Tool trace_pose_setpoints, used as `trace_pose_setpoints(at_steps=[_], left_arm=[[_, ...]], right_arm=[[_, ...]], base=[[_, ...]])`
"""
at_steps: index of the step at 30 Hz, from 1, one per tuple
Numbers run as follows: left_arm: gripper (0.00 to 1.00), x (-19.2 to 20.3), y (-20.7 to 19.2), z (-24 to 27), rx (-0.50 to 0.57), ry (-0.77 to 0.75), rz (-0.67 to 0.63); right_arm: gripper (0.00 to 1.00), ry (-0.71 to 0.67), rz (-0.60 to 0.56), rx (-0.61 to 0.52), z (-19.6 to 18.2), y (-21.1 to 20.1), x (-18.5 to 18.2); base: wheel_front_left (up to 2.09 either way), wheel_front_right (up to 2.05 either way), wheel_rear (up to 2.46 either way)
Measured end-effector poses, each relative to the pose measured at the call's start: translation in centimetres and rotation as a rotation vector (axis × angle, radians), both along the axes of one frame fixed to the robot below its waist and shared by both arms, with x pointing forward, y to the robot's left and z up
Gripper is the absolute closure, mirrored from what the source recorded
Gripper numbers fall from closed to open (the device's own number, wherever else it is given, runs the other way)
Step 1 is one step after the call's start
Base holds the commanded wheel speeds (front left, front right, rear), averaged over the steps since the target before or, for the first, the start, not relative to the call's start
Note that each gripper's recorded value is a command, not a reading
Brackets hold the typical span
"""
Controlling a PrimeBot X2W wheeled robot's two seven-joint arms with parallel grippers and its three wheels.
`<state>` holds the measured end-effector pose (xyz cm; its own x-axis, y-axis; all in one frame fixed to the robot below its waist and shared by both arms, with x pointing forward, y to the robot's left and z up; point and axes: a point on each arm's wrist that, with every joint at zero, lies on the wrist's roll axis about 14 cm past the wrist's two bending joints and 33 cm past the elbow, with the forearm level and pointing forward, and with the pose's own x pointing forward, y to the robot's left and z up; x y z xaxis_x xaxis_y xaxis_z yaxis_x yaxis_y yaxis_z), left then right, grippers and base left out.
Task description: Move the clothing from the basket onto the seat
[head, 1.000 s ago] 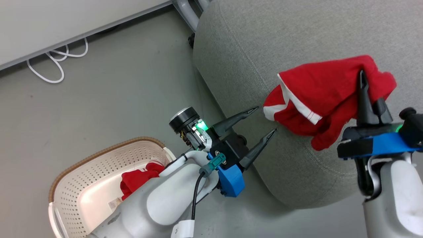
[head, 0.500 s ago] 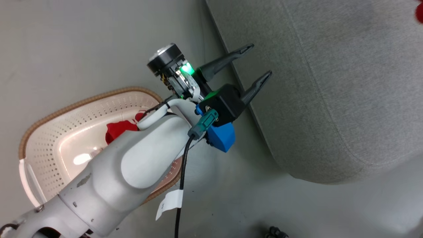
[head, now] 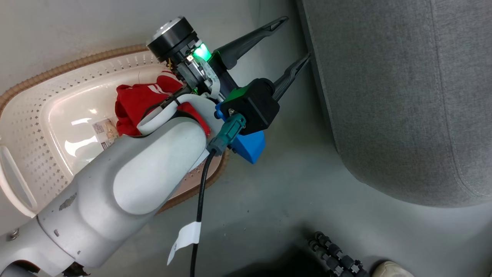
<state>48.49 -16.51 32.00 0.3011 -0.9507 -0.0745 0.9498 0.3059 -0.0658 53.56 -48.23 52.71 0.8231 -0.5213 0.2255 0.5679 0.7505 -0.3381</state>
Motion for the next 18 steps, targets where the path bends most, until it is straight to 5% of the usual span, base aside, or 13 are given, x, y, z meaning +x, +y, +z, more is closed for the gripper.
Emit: trace_pose_setpoints(at_steps=[14, 15, 16, 18], left_arm=[[0.0, 0.4, 0.9, -0.4, 0.008, 0.006, 0.025], [0.0, 0.3, 1.0, -0.3, 0.008, 0.004, 0.025], [0.0, 0.4, 1.0, -0.2, 0.008, 0.001, 0.027], [0.0, 0.4, 1.1, 0.3, 0.0, -0.005, 0.033]], right_arm=[[0.96, 0.239, -0.103, 0.21, -12.1, 0.3, -3.9], [0.55, 0.241, -0.106, 0.218, -12.3, 0.4, -4.1], [0.0, 0.24, -0.107, 0.22, -12.3, 0.4, -4.2], [0.0, 0.224, -0.112, 0.222, -11.7, 0.3, -4.4]], base=[[0.0, 0.0, 0.0], [0.0, 0.0, 0.0], [0.0, 0.0, 0.0], [0.0, 0.0, 0.0]])
